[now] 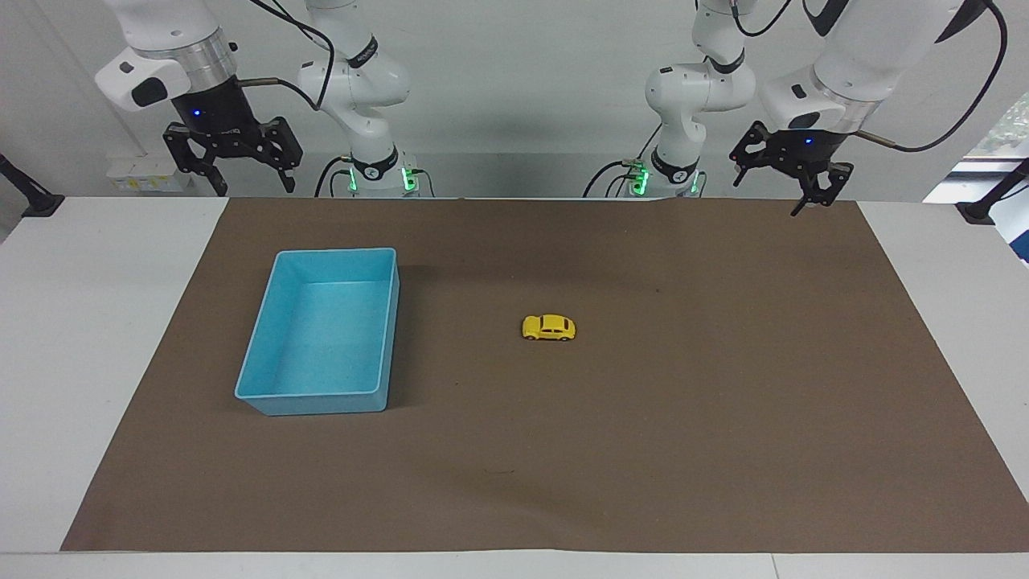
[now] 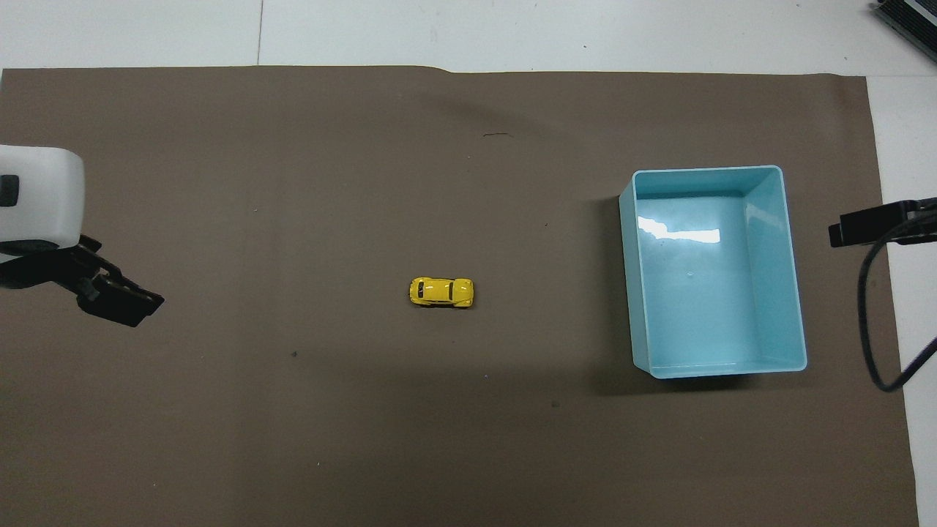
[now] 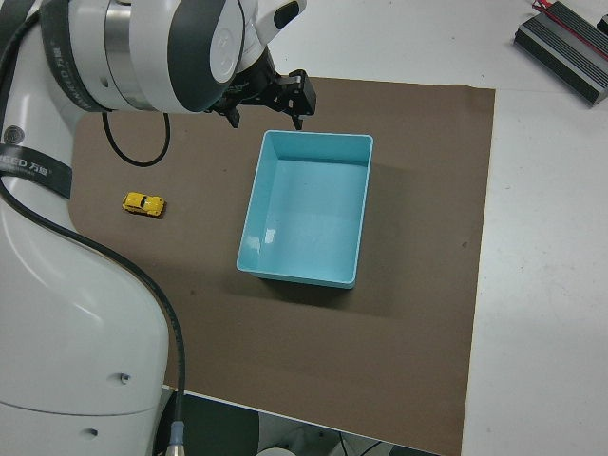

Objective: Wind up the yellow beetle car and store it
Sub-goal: 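Reach the left gripper over the yellow beetle car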

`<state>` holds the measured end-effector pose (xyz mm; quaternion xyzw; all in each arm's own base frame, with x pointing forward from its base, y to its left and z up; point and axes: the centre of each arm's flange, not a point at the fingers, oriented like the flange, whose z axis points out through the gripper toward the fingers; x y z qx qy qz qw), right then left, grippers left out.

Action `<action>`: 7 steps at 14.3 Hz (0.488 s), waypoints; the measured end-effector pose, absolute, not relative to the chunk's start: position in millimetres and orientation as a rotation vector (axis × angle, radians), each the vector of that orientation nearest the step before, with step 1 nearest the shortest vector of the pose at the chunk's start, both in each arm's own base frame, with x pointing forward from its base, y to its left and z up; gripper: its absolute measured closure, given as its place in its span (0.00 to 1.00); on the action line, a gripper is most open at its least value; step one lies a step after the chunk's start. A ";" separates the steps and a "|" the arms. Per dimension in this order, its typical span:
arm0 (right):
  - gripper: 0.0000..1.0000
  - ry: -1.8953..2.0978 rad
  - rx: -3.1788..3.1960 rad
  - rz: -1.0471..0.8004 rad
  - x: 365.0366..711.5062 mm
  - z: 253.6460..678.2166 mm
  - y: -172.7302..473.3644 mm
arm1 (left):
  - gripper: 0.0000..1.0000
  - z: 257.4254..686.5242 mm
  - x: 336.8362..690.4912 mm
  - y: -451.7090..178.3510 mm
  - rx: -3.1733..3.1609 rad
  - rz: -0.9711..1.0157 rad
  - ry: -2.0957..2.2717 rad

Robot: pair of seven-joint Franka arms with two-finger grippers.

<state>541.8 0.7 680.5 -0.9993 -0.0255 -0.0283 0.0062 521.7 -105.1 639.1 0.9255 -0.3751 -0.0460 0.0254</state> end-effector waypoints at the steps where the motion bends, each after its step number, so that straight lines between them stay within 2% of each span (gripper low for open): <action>1: 0.00 -0.080 -3.127 -0.089 541.8 680.5 0.7 | 0.00 632.5 523.7 -111.1 2.827 -0.151 -1.230; 7: 0.00 -0.080 -3.127 -0.089 541.8 680.5 0.7 | 0.00 574.6 540.0 -154.2 2.693 -0.100 -1.497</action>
